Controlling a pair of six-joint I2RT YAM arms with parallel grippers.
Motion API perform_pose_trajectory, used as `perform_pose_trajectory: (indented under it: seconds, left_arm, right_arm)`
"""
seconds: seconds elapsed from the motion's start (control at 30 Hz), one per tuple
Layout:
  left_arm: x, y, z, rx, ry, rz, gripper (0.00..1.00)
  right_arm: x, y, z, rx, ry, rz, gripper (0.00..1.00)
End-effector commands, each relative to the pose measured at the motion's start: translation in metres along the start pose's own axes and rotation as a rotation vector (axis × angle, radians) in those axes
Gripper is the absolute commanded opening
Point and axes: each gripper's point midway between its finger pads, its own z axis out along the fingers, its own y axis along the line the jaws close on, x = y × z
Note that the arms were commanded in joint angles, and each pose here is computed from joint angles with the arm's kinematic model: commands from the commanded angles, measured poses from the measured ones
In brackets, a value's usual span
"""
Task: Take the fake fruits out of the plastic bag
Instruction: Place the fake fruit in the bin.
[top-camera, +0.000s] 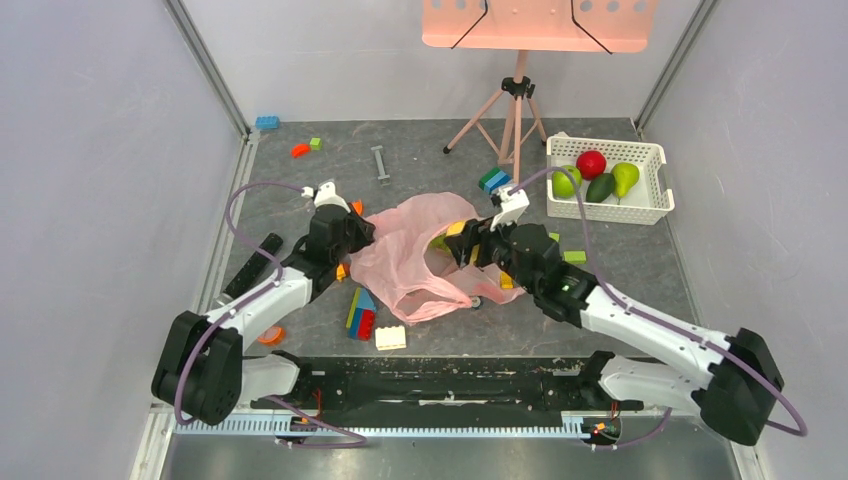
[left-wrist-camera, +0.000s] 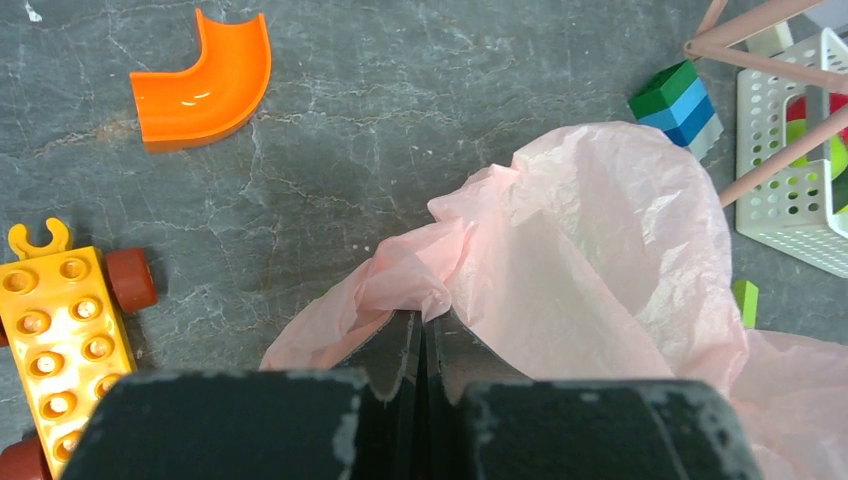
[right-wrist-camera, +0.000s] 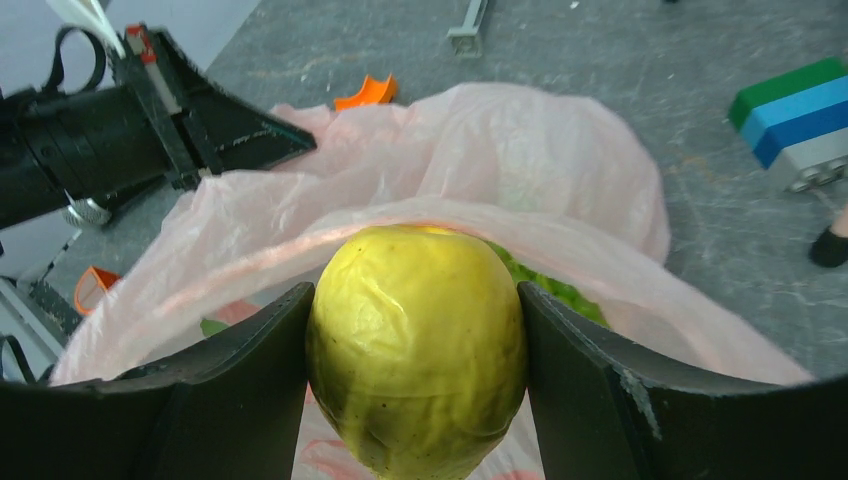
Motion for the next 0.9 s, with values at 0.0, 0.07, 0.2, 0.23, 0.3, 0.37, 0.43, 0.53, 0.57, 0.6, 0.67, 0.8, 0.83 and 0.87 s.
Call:
perform_pose_trajectory:
  seconds: [0.0, 0.07, 0.2, 0.23, 0.3, 0.37, 0.43, 0.53, 0.57, 0.6, 0.67, 0.8, 0.83, 0.87]
  left_arm:
    - [-0.015, -0.009, -0.007, 0.043, -0.048, 0.026, 0.06]
    - [-0.014, -0.010, -0.009, 0.052, -0.044, 0.024, 0.06]
    - [-0.011, -0.017, -0.012, 0.103, -0.041, 0.027, 0.06]
    - [-0.009, -0.020, -0.014, 0.121, -0.033, 0.028, 0.05]
    - [-0.008, -0.026, -0.016, 0.163, -0.027, 0.030, 0.06]
    - [-0.004, -0.034, -0.018, 0.210, -0.007, 0.041, 0.05]
    - [-0.001, -0.043, -0.020, 0.260, 0.019, 0.055, 0.05]
    - [0.004, -0.056, -0.021, 0.333, 0.048, 0.065, 0.06]
    - [0.004, -0.061, -0.022, 0.355, 0.054, 0.068, 0.05]
    - [0.004, -0.064, -0.022, 0.370, 0.058, 0.070, 0.05]
    - [0.004, -0.068, -0.021, 0.387, 0.067, 0.071, 0.05]
    - [0.000, -0.072, -0.022, 0.398, 0.059, 0.069, 0.05]
    - [-0.002, -0.073, -0.024, 0.400, 0.055, 0.067, 0.05]
    - [-0.002, -0.072, -0.025, 0.396, 0.056, 0.065, 0.05]
  right_arm:
    - [-0.043, -0.008, -0.018, 0.044, -0.062, -0.012, 0.56]
    - [-0.051, -0.015, -0.024, 0.055, -0.066, -0.011, 0.56]
    - [-0.066, -0.038, -0.036, 0.109, -0.074, -0.008, 0.58]
    - [-0.068, -0.045, -0.038, 0.132, -0.070, -0.008, 0.57]
    - [-0.074, -0.062, -0.041, 0.184, -0.069, -0.011, 0.57]
    - [-0.082, -0.079, -0.042, 0.236, -0.072, -0.007, 0.57]
    - [-0.088, -0.092, -0.042, 0.264, -0.073, 0.002, 0.58]
    - [-0.097, -0.107, -0.039, 0.280, -0.071, 0.013, 0.58]
    - [-0.100, -0.113, -0.038, 0.294, -0.073, 0.017, 0.58]
    - [-0.101, -0.122, -0.038, 0.314, -0.071, 0.022, 0.57]
    - [-0.104, -0.141, -0.037, 0.350, -0.068, 0.039, 0.58]
    - [-0.100, -0.185, -0.037, 0.436, -0.046, 0.092, 0.58]
    - [-0.097, -0.198, -0.037, 0.456, -0.038, 0.111, 0.57]
    - [-0.092, -0.209, -0.035, 0.473, -0.027, 0.132, 0.57]
